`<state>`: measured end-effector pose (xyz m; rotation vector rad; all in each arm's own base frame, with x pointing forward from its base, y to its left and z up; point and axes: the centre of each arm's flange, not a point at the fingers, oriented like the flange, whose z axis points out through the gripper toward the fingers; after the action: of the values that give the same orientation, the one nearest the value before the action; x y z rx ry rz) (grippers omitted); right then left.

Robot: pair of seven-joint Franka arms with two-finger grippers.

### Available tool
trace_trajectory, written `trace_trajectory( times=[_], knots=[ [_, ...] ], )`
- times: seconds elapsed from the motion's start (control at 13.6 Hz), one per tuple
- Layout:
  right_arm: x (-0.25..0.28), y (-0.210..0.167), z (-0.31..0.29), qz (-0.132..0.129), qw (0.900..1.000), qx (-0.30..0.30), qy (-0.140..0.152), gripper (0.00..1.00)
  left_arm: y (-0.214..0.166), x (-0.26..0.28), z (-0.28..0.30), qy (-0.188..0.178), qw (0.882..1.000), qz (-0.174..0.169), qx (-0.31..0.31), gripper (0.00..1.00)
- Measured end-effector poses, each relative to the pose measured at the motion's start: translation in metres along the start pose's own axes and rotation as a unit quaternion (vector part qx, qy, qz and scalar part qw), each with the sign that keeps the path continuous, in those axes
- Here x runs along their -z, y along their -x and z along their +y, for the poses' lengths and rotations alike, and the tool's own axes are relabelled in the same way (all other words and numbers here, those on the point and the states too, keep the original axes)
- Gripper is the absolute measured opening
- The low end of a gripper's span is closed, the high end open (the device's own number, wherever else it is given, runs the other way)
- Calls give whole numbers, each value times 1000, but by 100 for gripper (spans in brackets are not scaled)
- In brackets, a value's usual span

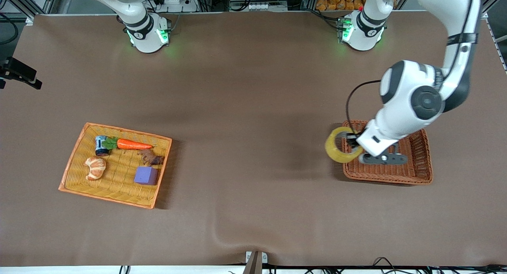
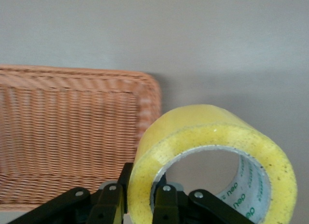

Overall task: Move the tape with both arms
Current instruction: 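Carry the tape roll with the left gripper over the brown basket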

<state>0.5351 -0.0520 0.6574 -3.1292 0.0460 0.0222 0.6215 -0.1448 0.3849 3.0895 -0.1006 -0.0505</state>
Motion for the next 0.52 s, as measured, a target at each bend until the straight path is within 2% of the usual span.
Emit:
trace_trajectory(
  times=[0.29,0.52],
  knots=[
    [0,0,-4,-1,1000,4,-2,100,0,-20,-104,3,999,-26,-21,22],
    [0,0,-5,-1,1000,5,-3,100,8,-44,-131,-5,998,-50,-24,22]
  ],
)
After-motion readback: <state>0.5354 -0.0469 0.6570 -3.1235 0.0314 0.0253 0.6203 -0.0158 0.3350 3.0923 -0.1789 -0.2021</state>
